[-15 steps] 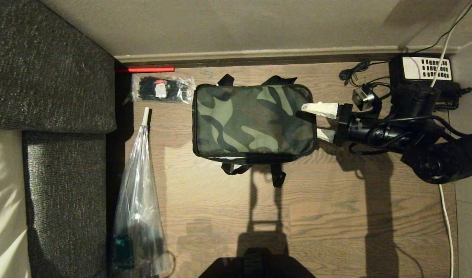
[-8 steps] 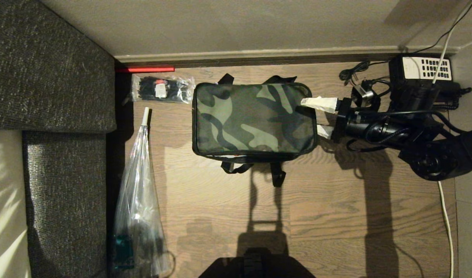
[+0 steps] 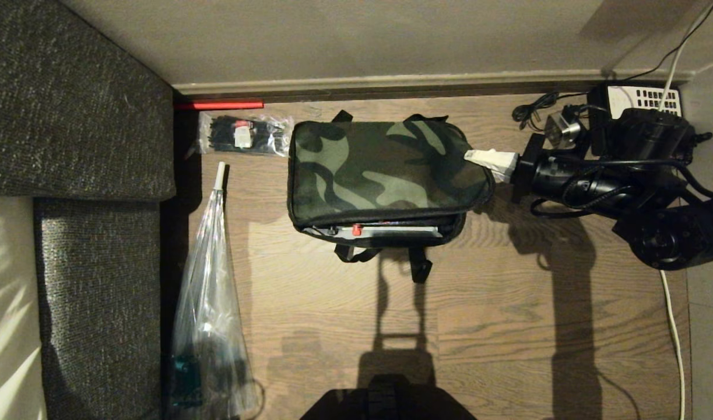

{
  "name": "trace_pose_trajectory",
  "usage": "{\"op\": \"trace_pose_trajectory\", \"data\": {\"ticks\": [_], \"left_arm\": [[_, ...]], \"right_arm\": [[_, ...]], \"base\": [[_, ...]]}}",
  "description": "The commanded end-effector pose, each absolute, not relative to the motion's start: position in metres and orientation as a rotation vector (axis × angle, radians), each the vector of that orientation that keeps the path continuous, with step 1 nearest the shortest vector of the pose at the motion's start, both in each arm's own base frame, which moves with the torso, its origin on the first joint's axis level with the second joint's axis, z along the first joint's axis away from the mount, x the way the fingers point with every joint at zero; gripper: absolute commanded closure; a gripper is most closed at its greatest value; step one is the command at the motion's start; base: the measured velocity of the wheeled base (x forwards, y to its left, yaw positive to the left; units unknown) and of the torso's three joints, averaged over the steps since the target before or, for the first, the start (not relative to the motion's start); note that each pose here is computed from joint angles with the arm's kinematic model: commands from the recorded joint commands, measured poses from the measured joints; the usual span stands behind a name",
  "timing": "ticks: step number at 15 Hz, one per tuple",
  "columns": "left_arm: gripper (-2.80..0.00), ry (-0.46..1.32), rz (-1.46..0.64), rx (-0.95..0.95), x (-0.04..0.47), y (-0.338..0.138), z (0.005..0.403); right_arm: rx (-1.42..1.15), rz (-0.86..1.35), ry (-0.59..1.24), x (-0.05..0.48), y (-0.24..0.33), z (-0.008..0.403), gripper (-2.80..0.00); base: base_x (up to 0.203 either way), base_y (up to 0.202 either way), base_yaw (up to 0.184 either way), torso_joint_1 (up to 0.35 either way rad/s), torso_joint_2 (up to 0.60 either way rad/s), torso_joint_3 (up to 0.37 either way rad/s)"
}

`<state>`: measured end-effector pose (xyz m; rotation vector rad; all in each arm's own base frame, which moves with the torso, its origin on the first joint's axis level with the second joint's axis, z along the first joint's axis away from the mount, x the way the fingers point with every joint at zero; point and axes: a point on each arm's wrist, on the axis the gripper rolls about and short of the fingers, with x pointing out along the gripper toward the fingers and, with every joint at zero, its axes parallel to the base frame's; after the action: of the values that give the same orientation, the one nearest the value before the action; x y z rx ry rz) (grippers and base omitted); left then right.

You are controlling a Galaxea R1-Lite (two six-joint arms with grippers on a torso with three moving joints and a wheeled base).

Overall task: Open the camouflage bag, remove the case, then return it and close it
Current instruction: Open the top of the storage box

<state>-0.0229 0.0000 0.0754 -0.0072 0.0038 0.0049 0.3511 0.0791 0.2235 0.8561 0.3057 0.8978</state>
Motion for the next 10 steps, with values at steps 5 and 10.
{"op": "trace_pose_trajectory", "data": {"ticks": [5,10], "left_arm": [[0.0,0.004,0.005,-0.008,-0.023,0.0,0.075],[0.0,0.003,0.005,-0.008,-0.023,0.0,0.075]], "right_arm": [[0.874,0.848,0.224,0.364,0.074,0.245,0.0],[0.861,0.86,0.185,0.366,0.074,0.256,-0.72]], "base": [[0.0,0.0,0.0,0.0,0.0,0.0],[0.0,0.0,0.0,0.0,0.0,0.0]]}}
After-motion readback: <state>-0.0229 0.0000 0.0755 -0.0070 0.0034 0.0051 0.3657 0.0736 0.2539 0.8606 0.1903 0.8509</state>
